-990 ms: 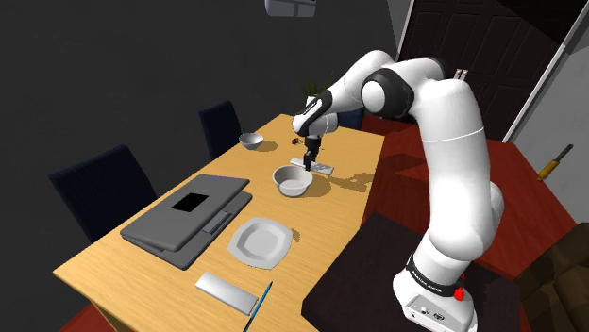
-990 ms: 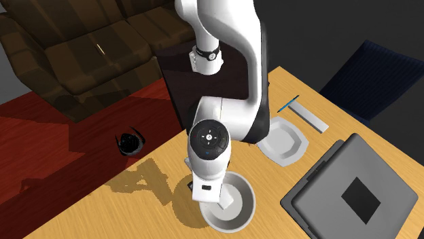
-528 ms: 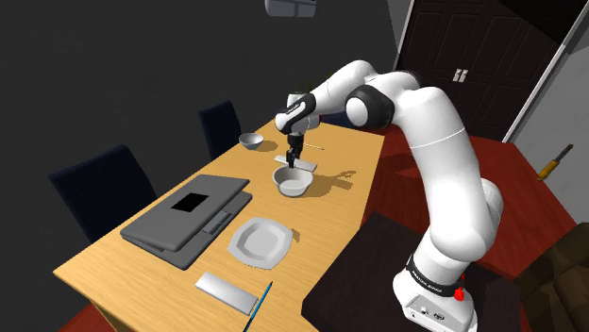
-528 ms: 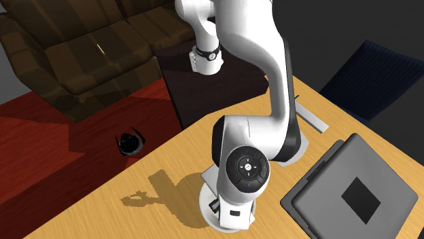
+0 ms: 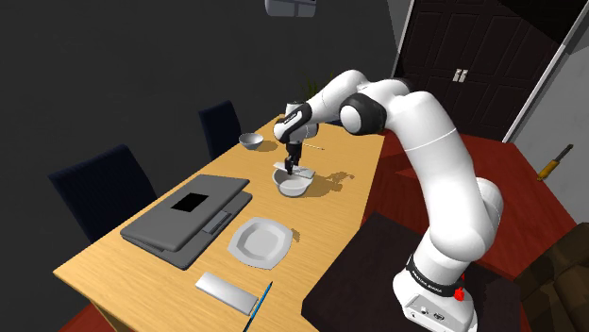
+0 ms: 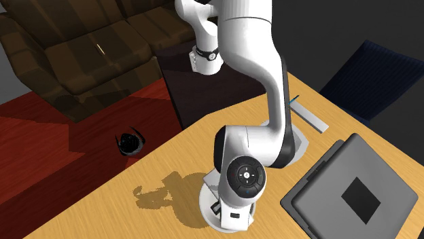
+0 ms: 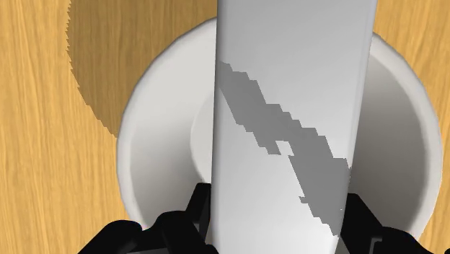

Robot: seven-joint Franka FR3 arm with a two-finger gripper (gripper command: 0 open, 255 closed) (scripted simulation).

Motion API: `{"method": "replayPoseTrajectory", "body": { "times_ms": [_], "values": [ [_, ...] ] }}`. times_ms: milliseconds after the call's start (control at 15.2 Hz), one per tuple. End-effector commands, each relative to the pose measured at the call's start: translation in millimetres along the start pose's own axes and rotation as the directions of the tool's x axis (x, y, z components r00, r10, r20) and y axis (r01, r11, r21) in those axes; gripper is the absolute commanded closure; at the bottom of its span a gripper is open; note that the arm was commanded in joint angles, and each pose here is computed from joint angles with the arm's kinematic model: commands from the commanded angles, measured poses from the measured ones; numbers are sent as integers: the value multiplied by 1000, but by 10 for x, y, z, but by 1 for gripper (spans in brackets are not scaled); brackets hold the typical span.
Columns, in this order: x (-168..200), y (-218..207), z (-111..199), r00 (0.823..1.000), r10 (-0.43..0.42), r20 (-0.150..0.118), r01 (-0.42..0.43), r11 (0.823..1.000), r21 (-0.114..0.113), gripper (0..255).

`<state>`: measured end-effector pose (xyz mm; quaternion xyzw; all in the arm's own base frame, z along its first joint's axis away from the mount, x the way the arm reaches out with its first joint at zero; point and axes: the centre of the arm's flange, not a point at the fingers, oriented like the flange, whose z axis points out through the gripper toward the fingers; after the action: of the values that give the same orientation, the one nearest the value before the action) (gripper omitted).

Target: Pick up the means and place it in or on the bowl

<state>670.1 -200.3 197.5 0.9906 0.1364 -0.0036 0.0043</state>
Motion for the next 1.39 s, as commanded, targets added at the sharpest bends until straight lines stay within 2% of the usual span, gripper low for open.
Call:
{"method": "replayPoseTrajectory", "body": {
  "times_ms": [0,264,726,792,1122,1320],
  "values": [
    [8,2,105,1000,0,-1,0,1000,0,255],
    [9,0,301,1000,0,-1,0,1000,0,255],
    [10,0,301,1000,0,-1,0,1000,0,255],
    [10,1,301,1000,0,-1,0,1000,0,0],
    [10,1,301,1000,0,-1,0,1000,0,0],
    [10,0,-95,1000,0,-1,0,1000,0,0]
  ]
}}
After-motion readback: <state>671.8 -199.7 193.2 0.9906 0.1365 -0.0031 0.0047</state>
